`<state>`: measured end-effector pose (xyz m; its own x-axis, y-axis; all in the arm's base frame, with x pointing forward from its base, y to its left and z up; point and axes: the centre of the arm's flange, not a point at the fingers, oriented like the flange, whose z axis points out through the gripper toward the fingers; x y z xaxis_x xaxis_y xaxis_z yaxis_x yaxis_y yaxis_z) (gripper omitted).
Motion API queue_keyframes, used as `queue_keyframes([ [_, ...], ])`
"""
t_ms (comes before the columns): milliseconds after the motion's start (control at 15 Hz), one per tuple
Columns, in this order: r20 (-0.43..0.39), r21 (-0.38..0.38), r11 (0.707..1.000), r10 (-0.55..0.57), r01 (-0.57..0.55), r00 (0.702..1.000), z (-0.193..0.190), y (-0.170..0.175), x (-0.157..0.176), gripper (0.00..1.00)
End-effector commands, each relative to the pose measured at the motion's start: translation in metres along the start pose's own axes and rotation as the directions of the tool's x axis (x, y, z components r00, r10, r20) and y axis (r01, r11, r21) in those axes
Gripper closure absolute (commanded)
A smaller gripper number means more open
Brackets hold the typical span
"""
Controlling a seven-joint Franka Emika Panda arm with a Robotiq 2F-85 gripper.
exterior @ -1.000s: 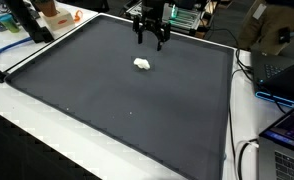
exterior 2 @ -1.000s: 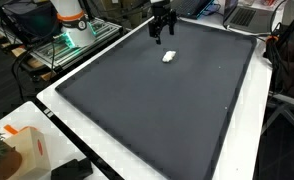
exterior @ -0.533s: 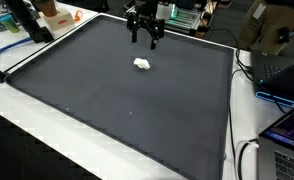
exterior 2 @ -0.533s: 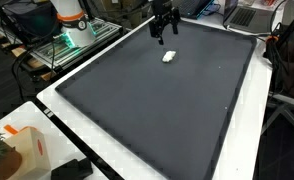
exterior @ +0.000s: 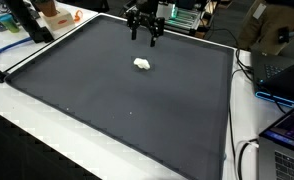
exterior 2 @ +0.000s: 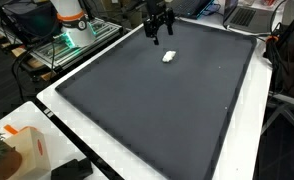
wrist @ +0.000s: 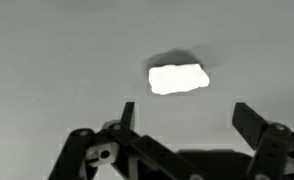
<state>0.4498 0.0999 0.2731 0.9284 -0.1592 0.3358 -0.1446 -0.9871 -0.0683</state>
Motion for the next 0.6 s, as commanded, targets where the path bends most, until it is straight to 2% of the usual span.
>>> queue_keyframes([
  [0, -0.012, -0.003, 1.0, -0.014, 0.014, 1.0, -0.004, 0.001, -0.024, 0.0],
  [533, -0.001, -0.009, 0.998, -0.062, 0.062, 0.998, 0.012, -0.013, -0.02, 0.0],
])
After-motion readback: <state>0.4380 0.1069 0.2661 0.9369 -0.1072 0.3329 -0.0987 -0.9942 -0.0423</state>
